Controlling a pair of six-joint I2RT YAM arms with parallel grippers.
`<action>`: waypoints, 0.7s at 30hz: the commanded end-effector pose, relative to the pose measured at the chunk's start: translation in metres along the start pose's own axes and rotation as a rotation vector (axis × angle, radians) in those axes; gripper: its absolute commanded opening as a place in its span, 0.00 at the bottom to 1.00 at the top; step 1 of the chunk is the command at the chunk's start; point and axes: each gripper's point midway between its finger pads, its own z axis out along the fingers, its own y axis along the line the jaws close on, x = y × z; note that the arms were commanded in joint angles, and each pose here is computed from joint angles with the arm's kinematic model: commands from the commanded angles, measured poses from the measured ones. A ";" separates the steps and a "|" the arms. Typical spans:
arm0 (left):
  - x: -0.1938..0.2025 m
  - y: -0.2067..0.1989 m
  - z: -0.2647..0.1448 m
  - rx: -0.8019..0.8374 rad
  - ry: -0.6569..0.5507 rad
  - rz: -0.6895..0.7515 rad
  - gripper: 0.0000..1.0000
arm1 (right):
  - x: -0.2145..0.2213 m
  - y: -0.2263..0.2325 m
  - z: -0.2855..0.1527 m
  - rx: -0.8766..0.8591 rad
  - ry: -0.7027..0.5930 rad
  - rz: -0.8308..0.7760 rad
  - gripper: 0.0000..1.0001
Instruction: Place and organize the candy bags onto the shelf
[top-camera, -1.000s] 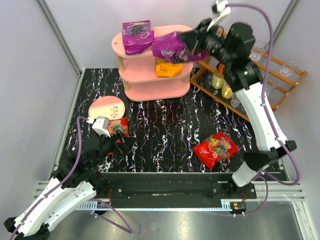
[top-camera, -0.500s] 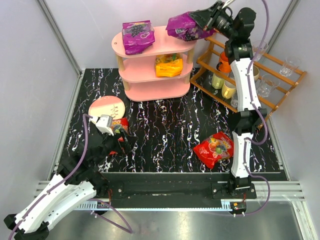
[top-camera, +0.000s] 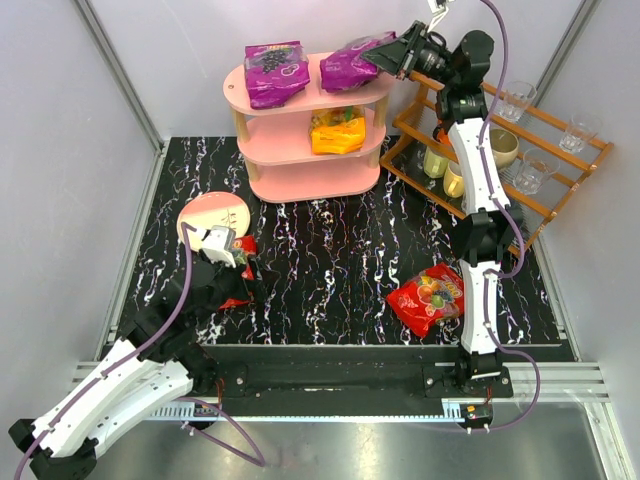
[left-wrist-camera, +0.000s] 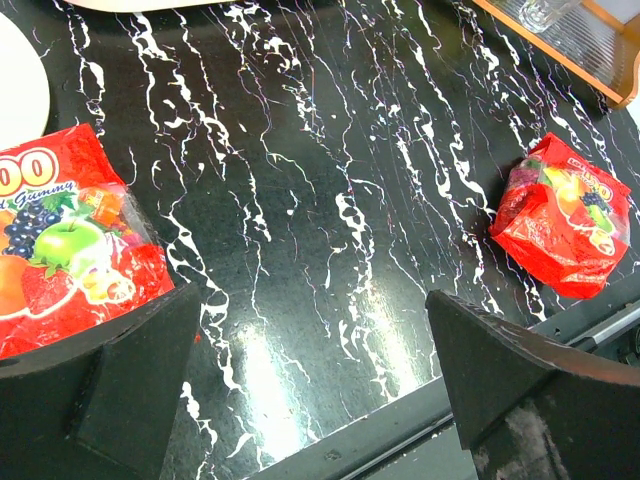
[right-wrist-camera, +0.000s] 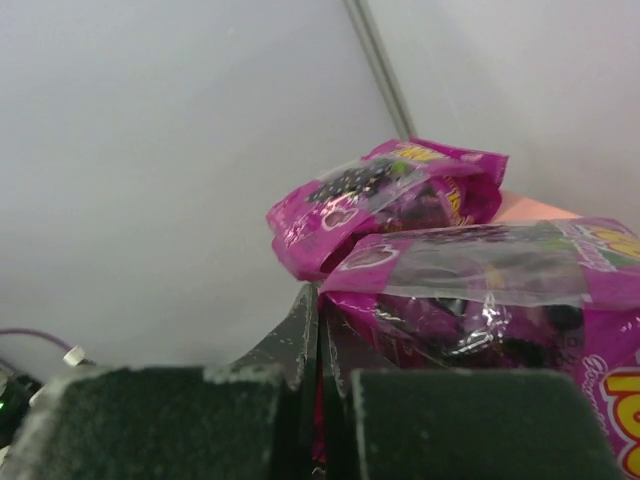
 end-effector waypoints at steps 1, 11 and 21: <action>-0.023 -0.007 -0.001 0.022 -0.080 0.003 0.99 | -0.001 0.045 -0.007 -0.163 0.057 -0.055 0.00; -0.020 -0.005 -0.001 0.018 -0.073 0.003 0.99 | 0.014 -0.015 -0.045 -0.046 0.091 0.147 0.00; -0.021 -0.007 0.001 0.023 -0.073 0.001 0.99 | 0.012 -0.040 -0.052 0.107 0.087 0.157 0.19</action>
